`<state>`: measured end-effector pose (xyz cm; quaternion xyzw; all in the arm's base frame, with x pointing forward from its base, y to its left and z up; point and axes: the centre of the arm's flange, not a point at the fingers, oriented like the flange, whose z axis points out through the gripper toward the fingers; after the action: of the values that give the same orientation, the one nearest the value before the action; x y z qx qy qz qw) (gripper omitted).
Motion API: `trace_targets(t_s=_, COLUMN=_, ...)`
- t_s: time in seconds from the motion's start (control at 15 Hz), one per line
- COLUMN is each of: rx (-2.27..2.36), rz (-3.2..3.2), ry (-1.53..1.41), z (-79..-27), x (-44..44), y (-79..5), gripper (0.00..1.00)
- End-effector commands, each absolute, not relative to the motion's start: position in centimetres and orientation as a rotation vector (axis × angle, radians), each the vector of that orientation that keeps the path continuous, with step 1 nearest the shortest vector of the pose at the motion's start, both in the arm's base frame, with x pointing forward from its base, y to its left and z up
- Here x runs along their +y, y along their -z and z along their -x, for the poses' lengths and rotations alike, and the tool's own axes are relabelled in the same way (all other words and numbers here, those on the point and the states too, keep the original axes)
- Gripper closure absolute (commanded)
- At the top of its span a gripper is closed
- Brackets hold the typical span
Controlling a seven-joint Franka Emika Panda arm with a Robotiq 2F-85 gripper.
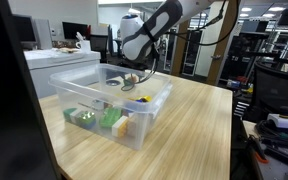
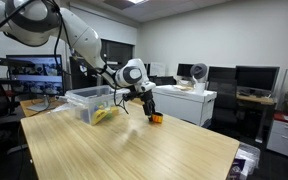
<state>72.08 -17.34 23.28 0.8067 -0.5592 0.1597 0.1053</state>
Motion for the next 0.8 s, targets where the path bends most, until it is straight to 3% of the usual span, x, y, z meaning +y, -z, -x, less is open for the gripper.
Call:
trace_targets(t_s=0.0, rx=-1.702, rz=-2.328, ry=-0.504, z=-74.0, x=-17.8, y=-20.9, gripper=0.0)
trace_targets(t_s=0.27, rx=-1.702, rz=-2.306, ry=-0.511, z=-74.6, x=-17.9, y=-19.3, gripper=0.0)
trace_targets(t_s=0.33, rx=-1.703, rz=-2.305, ry=-0.516, z=-74.6, x=-18.0, y=-19.3, gripper=0.25)
trace_targets(t_s=0.4, rx=-1.703, rz=-2.306, ry=-0.524, z=-74.7, x=-18.0, y=-19.3, gripper=0.26)
trace_targets(t_s=0.73, rx=-1.706, rz=-2.304, ry=-0.554, z=-74.9, x=-18.4, y=-19.5, gripper=0.6)
